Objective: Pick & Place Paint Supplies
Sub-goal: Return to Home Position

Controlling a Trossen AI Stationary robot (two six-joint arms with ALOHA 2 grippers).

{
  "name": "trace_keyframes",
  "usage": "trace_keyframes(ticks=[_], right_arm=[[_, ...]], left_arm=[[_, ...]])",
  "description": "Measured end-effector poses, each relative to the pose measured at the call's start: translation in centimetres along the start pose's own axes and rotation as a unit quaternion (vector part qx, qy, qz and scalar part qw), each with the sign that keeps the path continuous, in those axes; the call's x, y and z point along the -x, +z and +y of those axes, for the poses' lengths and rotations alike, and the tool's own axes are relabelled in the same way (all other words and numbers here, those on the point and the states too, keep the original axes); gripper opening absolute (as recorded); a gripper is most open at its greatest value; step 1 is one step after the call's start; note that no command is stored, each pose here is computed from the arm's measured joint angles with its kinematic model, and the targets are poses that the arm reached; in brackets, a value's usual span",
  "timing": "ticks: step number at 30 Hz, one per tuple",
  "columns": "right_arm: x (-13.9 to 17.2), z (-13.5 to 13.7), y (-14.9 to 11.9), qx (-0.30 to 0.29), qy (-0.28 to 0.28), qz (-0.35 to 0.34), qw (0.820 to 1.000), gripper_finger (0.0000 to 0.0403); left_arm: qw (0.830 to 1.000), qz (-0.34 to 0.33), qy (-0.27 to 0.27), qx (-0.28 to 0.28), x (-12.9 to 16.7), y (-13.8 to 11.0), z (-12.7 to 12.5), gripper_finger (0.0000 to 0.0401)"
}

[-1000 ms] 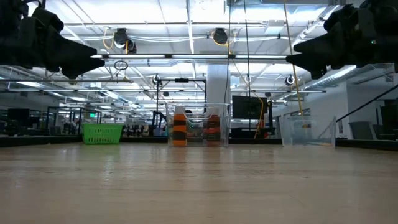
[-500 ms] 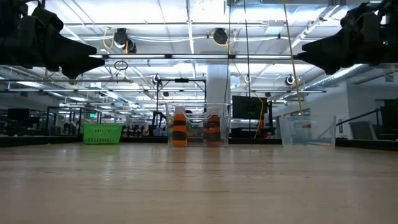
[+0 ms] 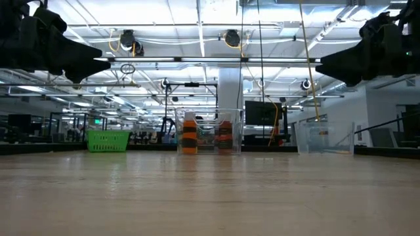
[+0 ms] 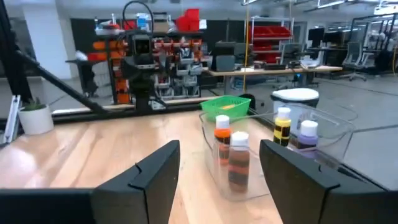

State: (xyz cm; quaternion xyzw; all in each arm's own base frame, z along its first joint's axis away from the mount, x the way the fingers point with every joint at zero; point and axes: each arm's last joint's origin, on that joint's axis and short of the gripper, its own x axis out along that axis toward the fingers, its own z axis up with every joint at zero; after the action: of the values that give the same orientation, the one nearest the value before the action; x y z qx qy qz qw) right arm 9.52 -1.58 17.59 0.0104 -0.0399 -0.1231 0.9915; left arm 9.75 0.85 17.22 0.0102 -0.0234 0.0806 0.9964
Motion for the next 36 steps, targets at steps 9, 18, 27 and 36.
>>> trace_keyframes(ticks=[9, 18, 27, 36], right_arm=[[0.1, -0.82, 0.34, -0.001, -0.138, -0.019, 0.99, 0.0213], [0.12, -0.82, 0.61, -0.004, -0.138, -0.033, 0.99, 0.0216], [0.12, -0.82, 0.63, -0.004, -0.138, -0.034, 0.99, 0.0212], [0.12, -0.81, 0.63, -0.005, -0.138, -0.035, 0.99, 0.0216]], left_arm=[[1.0, 0.0, 0.0, 0.0, 0.0, 0.0, 0.0, 0.0308], [1.0, 0.0, 0.0, 0.0, 0.0, 0.0, 0.0, 0.0308], [1.0, 0.0, 0.0, 0.0, 0.0, 0.01, 0.0, 0.0308], [1.0, 0.0, 0.0, 0.0, 0.0, 0.01, 0.0, 0.0308]])
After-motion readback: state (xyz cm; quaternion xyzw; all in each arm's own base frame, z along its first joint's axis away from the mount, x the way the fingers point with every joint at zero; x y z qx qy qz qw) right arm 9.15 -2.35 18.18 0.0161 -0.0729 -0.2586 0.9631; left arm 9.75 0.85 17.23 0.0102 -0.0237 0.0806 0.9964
